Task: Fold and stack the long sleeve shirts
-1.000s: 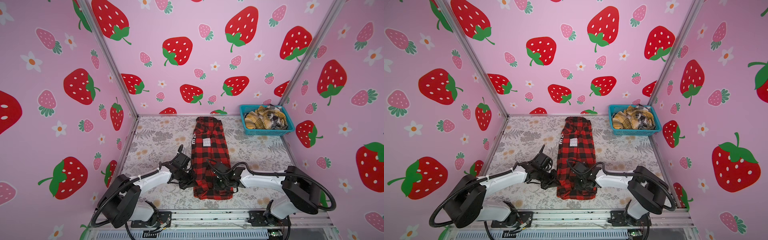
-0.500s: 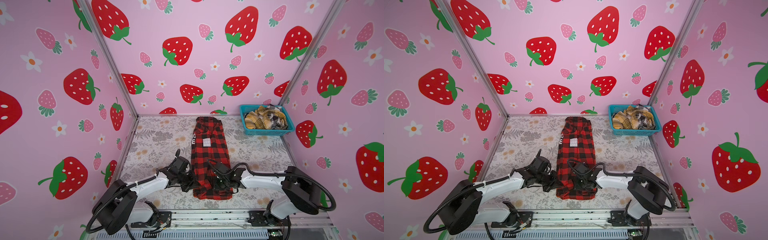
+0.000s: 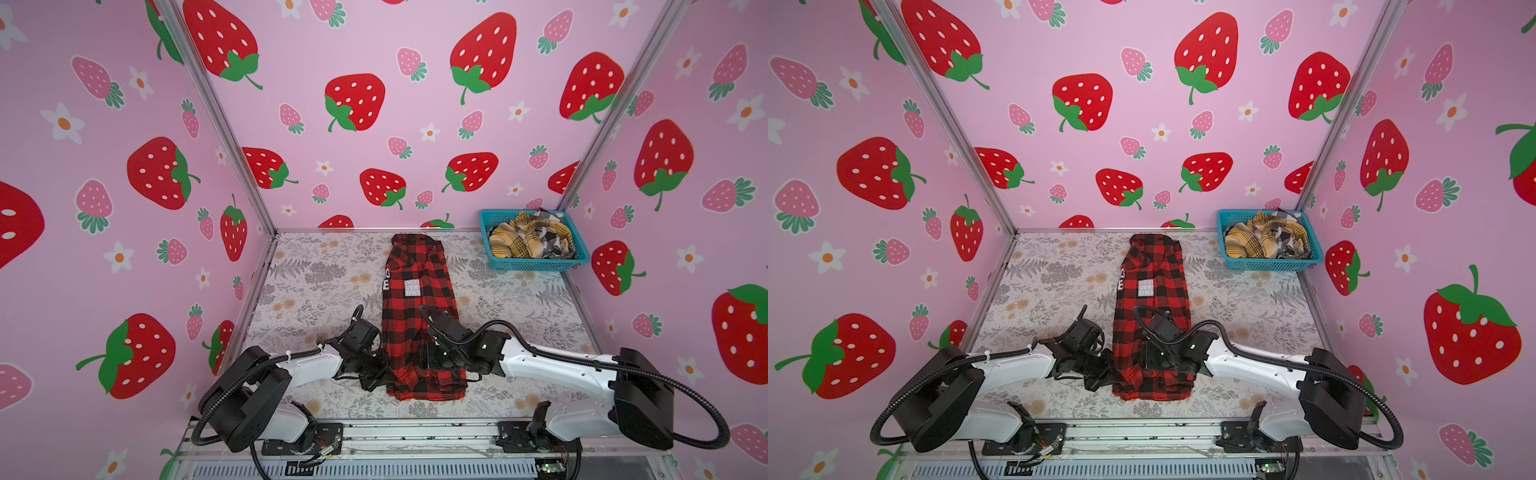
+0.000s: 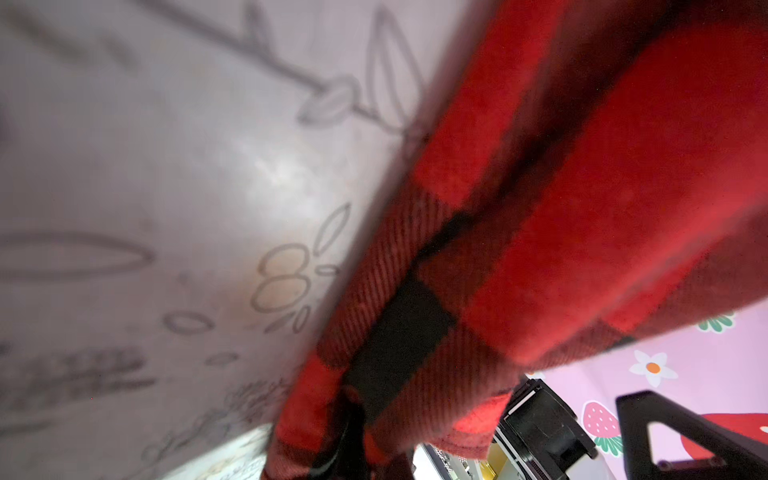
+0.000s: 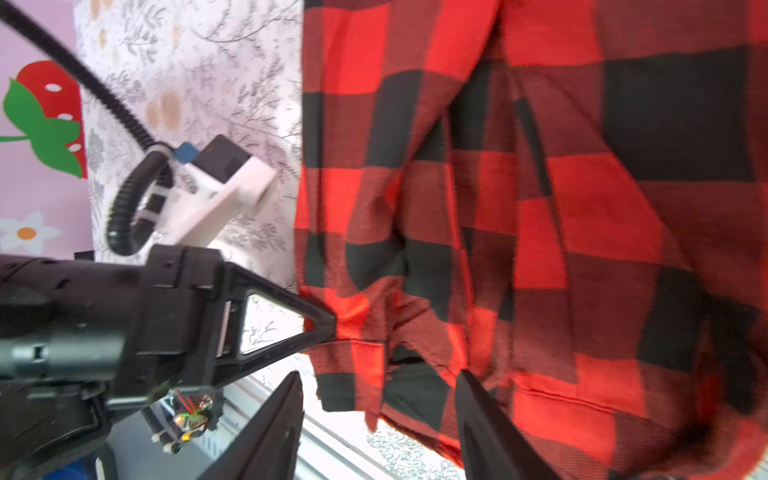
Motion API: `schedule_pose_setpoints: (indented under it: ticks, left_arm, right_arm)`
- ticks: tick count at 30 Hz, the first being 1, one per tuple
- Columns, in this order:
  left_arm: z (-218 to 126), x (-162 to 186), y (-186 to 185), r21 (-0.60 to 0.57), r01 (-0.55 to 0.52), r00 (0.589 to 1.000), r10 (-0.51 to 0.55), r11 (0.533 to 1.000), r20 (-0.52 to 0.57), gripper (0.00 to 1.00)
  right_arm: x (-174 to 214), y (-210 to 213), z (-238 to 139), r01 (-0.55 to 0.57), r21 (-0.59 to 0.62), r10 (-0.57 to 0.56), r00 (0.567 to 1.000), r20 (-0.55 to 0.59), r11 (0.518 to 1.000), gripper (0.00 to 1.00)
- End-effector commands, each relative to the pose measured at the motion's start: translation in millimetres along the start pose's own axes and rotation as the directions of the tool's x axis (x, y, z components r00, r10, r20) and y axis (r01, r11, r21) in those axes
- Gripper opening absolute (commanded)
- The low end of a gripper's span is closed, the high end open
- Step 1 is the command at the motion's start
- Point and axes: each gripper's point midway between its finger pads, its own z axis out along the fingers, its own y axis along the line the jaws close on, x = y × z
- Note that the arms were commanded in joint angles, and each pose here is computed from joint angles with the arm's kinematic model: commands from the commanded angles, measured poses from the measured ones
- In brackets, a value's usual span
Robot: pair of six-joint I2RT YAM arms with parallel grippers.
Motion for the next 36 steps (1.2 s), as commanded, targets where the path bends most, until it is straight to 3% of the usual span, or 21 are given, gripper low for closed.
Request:
schedule_pose_setpoints:
  ticks: [1, 7, 8, 11, 12, 16, 20, 21, 24, 27, 30, 34, 36]
  left_arm:
    - [-2, 1, -5, -0.009, -0.003, 1.0, 0.003, 1.0, -0.009, 0.0]
    - [-2, 1, -6, -0.008, -0.007, 1.0, 0.007, 1.0, -0.01, 0.0]
    - [-2, 1, -6, -0.01, -0.007, 1.0, 0.007, 1.0, -0.011, 0.0]
    - [-2, 1, -5, -0.017, -0.01, 1.0, 0.01, 1.0, -0.009, 0.0]
    - [-2, 1, -4, -0.022, -0.009, 1.0, 0.009, 1.0, -0.01, 0.0]
    - [-2, 0, -1, -0.044, -0.015, 1.0, 0.015, 0.999, -0.009, 0.0]
    - [1, -1, 1, -0.057, -0.022, 1.0, 0.021, 0.998, -0.017, 0.0]
    - [1, 0, 0, -0.06, -0.026, 0.999, 0.025, 0.998, -0.02, 0.04]
    - [0, 0, 2, -0.074, -0.032, 0.999, 0.031, 0.997, -0.018, 0.28]
    - [-4, 1, 4, -0.097, -0.048, 0.999, 0.047, 0.994, -0.011, 0.43]
    - [-13, 4, 0, -0.111, -0.081, 0.997, 0.08, 0.991, -0.012, 0.5]
    - [-39, 11, -17, -0.108, -0.164, 0.986, 0.168, 0.981, 0.024, 0.61]
    - [-51, 9, -15, -0.118, -0.17, 0.984, 0.175, 0.978, 0.04, 0.76]
  right_arm:
    - [17, 1, 15, 0.032, 0.029, -0.03, 0.997, -0.071, 0.999, 0.54]
    - [30, 1, 43, 0.041, 0.016, -0.039, 0.99, -0.137, 0.999, 0.38]
    - [30, 2, 45, 0.045, 0.016, -0.042, 0.989, -0.142, 0.999, 0.32]
    - [27, 4, 43, 0.052, 0.033, -0.047, 0.99, -0.129, 0.998, 0.01]
    - [25, 4, 37, 0.051, 0.047, -0.045, 0.992, -0.114, 0.998, 0.0]
    - [30, 3, 12, 0.021, 0.067, -0.017, 0.998, -0.064, 0.998, 0.0]
    - [52, -22, 19, -0.053, 0.091, 0.062, 0.994, -0.094, 0.994, 0.0]
    - [53, -21, 22, -0.07, 0.076, 0.076, 0.993, -0.089, 0.995, 0.0]
    - [56, -27, 23, -0.093, 0.087, 0.1, 0.991, -0.088, 0.992, 0.0]
    - [57, -26, 22, -0.091, 0.086, 0.099, 0.991, -0.095, 0.992, 0.0]
    - [61, -27, 21, -0.054, 0.107, 0.068, 0.989, -0.129, 0.993, 0.45]
    - [34, -26, -13, -0.017, 0.123, 0.02, 1.0, -0.018, 0.992, 0.51]
    - [20, -36, -31, -0.017, 0.141, 0.013, 1.0, 0.028, 0.99, 0.53]
